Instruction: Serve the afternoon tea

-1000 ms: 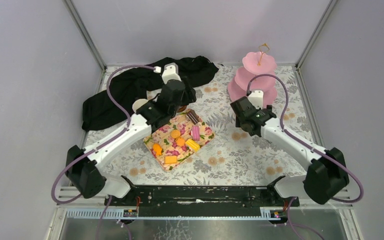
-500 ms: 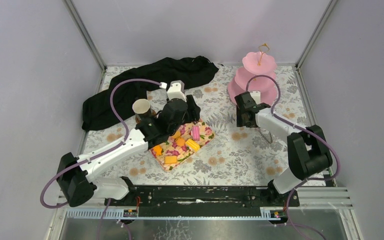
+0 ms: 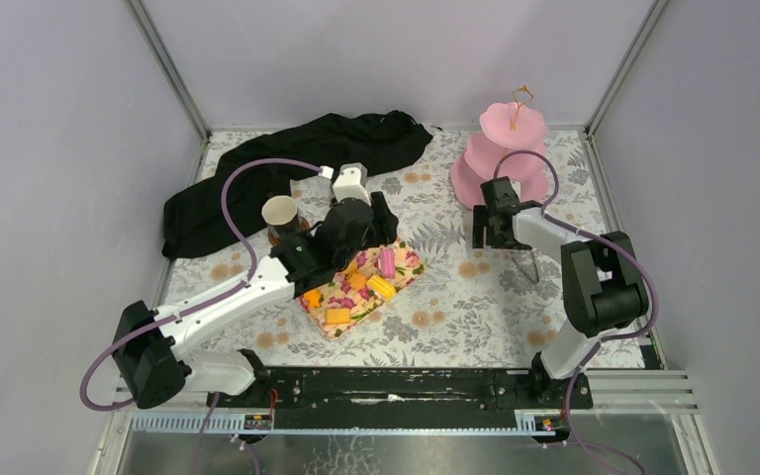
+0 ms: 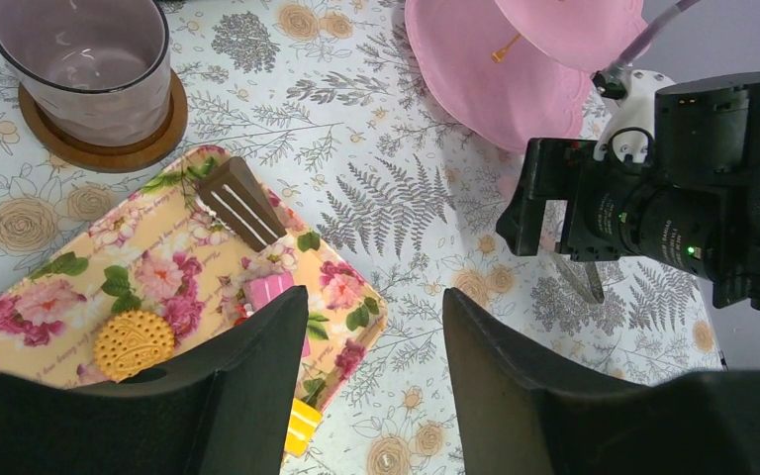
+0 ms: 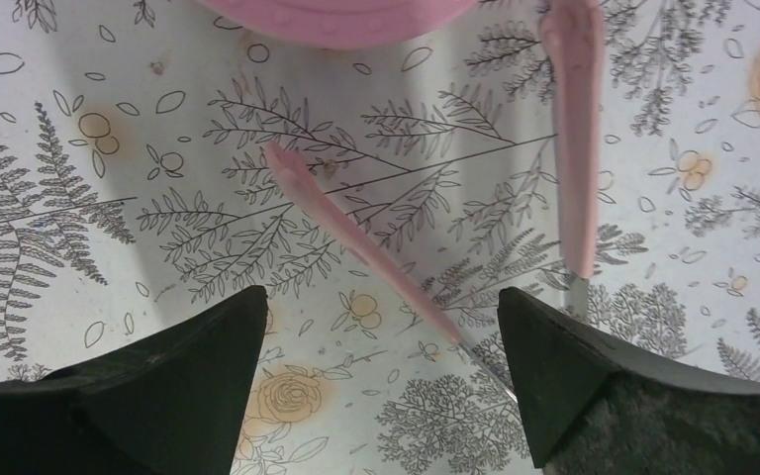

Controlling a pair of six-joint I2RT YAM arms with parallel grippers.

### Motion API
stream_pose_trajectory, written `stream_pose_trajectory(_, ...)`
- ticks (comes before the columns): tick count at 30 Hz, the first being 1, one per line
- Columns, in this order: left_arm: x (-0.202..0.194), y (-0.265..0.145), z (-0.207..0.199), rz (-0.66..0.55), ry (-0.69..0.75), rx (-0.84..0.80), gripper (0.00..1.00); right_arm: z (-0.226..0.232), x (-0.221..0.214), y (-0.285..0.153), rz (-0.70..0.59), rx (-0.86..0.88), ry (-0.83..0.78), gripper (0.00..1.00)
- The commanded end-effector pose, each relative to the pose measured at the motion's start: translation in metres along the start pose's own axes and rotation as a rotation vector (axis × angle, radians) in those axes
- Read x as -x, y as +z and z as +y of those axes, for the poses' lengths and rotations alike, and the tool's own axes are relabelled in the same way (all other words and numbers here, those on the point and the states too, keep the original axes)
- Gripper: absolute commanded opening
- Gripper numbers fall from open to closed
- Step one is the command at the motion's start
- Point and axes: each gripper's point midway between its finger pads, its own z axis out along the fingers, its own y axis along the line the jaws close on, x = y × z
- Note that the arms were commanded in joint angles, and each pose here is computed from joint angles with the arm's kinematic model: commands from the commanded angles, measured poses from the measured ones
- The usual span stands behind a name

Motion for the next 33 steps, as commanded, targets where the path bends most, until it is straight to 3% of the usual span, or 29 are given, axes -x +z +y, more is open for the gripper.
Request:
stream_pose_trajectory(1,0.006,0.002,-0.012,-0.030,-0.010,-0.041,0.60,0.012,0.009,0.003,-0.012,0.069,-0.014,0.91)
stream_pose_trajectory(9,0.003,0.001,-0.013,-0.020,-0.001,-0.052,0.60,0.018,-0.003,0.009,0.031,0.112,-0.010,0.71)
stream_pose_trajectory(20,0.006,-0.006,-0.008,-0.025,0.021,-0.048,0.60,0.026,-0.015,0.008,0.069,0.149,0.028,0.51)
stream_pose_trajectory(26,0.007,-0.014,-0.004,-0.024,0.024,-0.043,0.60,0.033,-0.025,0.000,0.081,0.205,0.068,0.32)
stream_pose_trajectory(33,0.009,-0.027,0.002,-0.025,0.015,-0.043,0.60,0.053,-0.033,-0.021,0.065,0.275,0.093,0.24)
